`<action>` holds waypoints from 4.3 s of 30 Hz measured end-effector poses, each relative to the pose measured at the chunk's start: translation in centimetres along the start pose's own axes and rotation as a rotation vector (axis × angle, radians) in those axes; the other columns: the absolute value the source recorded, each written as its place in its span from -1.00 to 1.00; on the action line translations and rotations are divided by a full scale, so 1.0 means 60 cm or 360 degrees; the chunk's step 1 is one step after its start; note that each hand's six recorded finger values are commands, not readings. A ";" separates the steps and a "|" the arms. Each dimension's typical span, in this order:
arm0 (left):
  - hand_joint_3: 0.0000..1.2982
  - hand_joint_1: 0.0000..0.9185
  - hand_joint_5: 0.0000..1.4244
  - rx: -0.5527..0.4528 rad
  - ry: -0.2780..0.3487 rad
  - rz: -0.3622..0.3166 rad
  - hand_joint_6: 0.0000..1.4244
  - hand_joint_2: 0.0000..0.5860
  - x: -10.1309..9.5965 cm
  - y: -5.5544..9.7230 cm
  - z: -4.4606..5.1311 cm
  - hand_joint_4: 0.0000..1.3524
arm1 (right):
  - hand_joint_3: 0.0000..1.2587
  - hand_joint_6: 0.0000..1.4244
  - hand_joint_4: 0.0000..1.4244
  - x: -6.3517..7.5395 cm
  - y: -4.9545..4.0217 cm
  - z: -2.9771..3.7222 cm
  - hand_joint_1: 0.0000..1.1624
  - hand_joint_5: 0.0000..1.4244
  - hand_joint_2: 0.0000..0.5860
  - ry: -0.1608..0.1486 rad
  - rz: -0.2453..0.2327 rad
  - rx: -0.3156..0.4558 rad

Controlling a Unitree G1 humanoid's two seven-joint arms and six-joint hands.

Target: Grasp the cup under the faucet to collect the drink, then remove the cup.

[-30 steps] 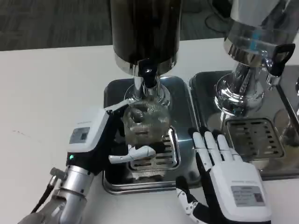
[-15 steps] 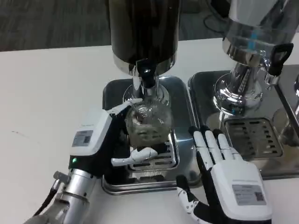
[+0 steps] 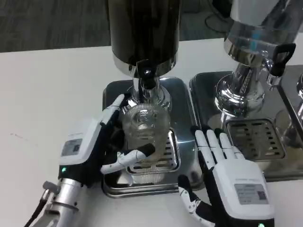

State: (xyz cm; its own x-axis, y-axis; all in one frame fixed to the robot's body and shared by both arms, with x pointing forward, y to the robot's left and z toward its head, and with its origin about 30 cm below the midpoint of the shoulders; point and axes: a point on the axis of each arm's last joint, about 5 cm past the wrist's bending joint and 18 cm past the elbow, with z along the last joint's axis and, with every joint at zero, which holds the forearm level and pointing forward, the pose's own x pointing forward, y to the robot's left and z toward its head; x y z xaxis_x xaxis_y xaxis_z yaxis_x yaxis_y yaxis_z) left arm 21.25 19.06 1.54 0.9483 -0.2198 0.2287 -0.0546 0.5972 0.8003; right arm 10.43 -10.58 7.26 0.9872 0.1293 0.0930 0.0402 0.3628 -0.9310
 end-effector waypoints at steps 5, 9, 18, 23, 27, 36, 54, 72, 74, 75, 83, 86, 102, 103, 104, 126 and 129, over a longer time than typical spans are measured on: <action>-1.00 -1.00 -0.68 -0.0039 0.0022 0.0100 -0.76 -0.93 -0.008 0.018 -0.009 -1.00 | -1.00 -0.91 -1.00 0.008 0.000 -0.003 -0.26 -1.00 0.48 -0.0016 -0.0006 -0.0021; -1.00 -1.00 -0.90 -0.0073 -0.0004 0.0160 -0.97 -0.77 -0.022 0.035 -0.014 -1.00 | -1.00 -1.00 -1.00 0.015 0.001 -0.004 -0.44 -1.00 0.48 -0.0035 -0.0022 -0.0142; -1.00 -1.00 -1.00 0.0317 -0.0066 0.0010 -1.00 -0.71 -0.074 0.070 -0.042 -1.00 | -1.00 -1.00 -1.00 0.018 0.011 -0.012 -0.51 -1.00 0.50 -0.0036 0.0042 -0.0273; -1.00 -1.00 -1.00 0.0338 -0.0146 0.0041 -1.00 -0.68 -0.077 0.081 -0.036 -1.00 | -1.00 -1.00 -1.00 0.018 0.010 -0.015 -0.52 -1.00 0.50 -0.0059 0.0046 -0.0297; -1.00 -1.00 -1.00 0.0315 -0.0221 0.0139 -1.00 -0.66 -0.077 0.104 -0.031 -1.00 | -1.00 -1.00 -1.00 0.018 0.010 -0.016 -0.53 -1.00 0.50 -0.0058 0.0049 -0.0299; -1.00 -1.00 -0.89 -0.0210 -0.0496 0.0200 -0.85 -0.59 -0.042 0.155 -0.002 -1.00 | -1.00 -1.00 -1.00 0.023 0.010 -0.013 -0.53 -1.00 0.50 -0.0063 0.0045 -0.0282; -0.98 -1.00 -0.73 -0.1077 -0.0606 -0.0328 -0.75 -0.62 0.019 0.190 0.015 -1.00 | -1.00 -1.00 -1.00 0.021 0.015 -0.007 -0.50 -1.00 0.53 -0.0013 0.0061 -0.0227; -0.82 -1.00 -0.65 -0.0984 -0.0726 -0.0415 -0.68 -0.61 0.064 0.182 0.041 -1.00 | -1.00 -0.96 -1.00 0.015 0.018 -0.005 -0.48 -1.00 0.53 0.0055 0.0082 -0.0185; -0.81 -1.00 -0.65 -0.0976 -0.0726 -0.0422 -0.68 -0.60 0.065 0.182 0.042 -1.00 | -1.00 -0.96 -1.00 0.015 0.018 -0.006 -0.48 -1.00 0.53 0.0058 0.0082 -0.0180; -0.81 -1.00 -0.65 -0.0973 -0.0726 -0.0423 -0.68 -0.60 0.065 0.182 0.042 -1.00 | -1.00 -0.96 -1.00 0.015 0.018 -0.006 -0.48 -1.00 0.53 0.0060 0.0082 -0.0177; -0.72 -1.00 -0.61 -0.0747 -0.0787 -0.0460 -0.65 -0.59 0.065 0.194 0.050 -0.93 | -1.00 -0.95 -1.00 0.016 0.020 -0.007 -0.48 -1.00 0.53 0.0065 0.0093 -0.0173; -0.71 -1.00 -0.60 -0.0640 -0.0812 -0.0452 -0.65 -0.57 0.064 0.200 0.052 -0.92 | -1.00 -0.95 -1.00 0.016 0.020 -0.006 -0.48 -1.00 0.53 0.0063 0.0092 -0.0172; -0.65 -1.00 -0.57 -0.0095 -0.0937 -0.0423 -0.62 -0.56 0.058 0.227 0.067 -0.87 | -1.00 -0.95 -1.00 0.016 0.020 -0.007 -0.48 -1.00 0.53 0.0073 0.0093 -0.0165; -0.65 -1.00 -0.57 -0.0070 -0.0941 -0.0425 -0.62 -0.56 0.057 0.227 0.068 -0.87 | -1.00 -0.95 -1.00 0.016 0.020 -0.007 -0.48 -1.00 0.53 0.0074 0.0093 -0.0164; -0.65 -1.00 -0.57 -0.0045 -0.0951 -0.0419 -0.63 -0.56 0.056 0.228 0.069 -0.87 | -1.00 -0.95 -1.00 0.016 0.020 -0.008 -0.48 -1.00 0.53 0.0077 0.0093 -0.0162; -0.65 -1.00 -0.58 0.0080 -0.0974 -0.0388 -0.64 -0.56 0.043 0.225 0.072 -0.87 | -1.00 -0.90 -1.00 0.032 -0.022 -0.020 -0.17 -1.00 -0.04 0.0252 0.0090 0.0839; -0.65 -1.00 -0.58 0.0080 -0.0974 -0.0388 -0.64 -0.56 0.043 0.226 0.072 -0.87 | -1.00 -0.84 -1.00 0.040 -0.023 -0.021 0.00 -1.00 -0.20 0.0207 0.0068 0.0996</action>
State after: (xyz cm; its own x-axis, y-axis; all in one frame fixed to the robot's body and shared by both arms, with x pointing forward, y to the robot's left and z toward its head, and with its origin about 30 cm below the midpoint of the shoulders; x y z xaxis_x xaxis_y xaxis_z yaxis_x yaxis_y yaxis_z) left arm 21.60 23.23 15.36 0.5871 -0.7521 0.2994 0.1109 0.4412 0.8905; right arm 12.93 -11.93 8.32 0.9982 0.0568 -0.0201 -0.0585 0.8350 -0.5472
